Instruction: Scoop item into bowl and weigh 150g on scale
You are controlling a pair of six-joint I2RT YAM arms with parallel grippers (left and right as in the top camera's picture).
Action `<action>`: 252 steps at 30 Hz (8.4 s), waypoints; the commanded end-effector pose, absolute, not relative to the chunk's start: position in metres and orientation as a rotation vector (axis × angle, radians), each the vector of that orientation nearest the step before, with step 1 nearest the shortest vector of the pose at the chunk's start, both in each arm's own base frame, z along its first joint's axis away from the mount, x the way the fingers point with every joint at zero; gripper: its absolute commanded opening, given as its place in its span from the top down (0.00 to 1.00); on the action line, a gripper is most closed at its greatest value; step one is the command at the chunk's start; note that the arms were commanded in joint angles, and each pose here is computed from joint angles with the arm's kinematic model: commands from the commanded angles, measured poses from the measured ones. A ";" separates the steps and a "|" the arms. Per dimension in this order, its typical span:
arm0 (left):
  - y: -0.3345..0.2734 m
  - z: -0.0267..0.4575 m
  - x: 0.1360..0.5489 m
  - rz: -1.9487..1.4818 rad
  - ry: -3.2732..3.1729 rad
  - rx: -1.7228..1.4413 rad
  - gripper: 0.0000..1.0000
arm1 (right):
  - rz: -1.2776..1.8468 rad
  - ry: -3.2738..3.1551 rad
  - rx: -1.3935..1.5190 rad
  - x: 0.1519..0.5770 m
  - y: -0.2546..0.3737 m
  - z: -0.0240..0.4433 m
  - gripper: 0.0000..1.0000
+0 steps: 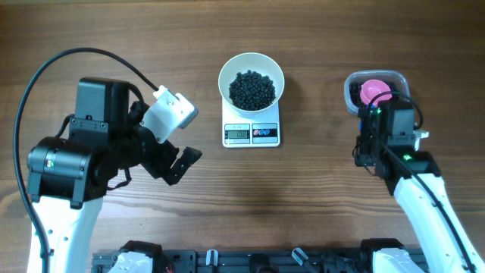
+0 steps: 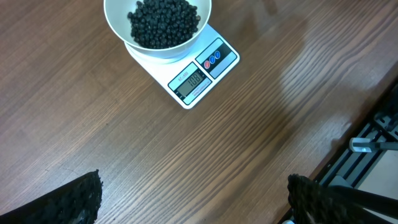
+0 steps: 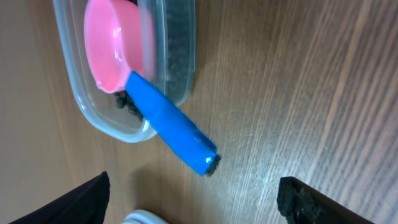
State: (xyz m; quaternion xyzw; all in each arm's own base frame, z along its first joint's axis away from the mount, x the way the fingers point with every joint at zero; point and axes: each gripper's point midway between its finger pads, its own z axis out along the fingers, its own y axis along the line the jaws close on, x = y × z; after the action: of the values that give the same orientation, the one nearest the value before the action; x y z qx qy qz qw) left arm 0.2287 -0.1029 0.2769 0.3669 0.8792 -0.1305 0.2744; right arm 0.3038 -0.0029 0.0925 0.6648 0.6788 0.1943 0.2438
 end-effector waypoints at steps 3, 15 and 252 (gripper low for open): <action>-0.103 0.283 0.229 -0.352 2.338 0.991 0.00 | 0.565 1.902 1.724 0.299 0.013 0.064 0.06; -0.103 0.283 0.229 -0.352 2.338 0.991 0.00 | 0.583 1.779 1.674 0.299 0.008 0.046 0.10; -0.103 0.283 0.229 -0.352 2.338 0.991 0.00 | 0.630 2.883 0.342 0.367 -0.056 0.108 0.96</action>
State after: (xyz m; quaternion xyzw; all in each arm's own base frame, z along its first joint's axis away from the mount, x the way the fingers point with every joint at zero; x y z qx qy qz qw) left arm 0.2287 -0.1029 0.2769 0.3669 0.8792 -0.1305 0.2744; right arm 0.3704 -0.0545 0.1191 0.0887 0.9733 0.1855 0.1020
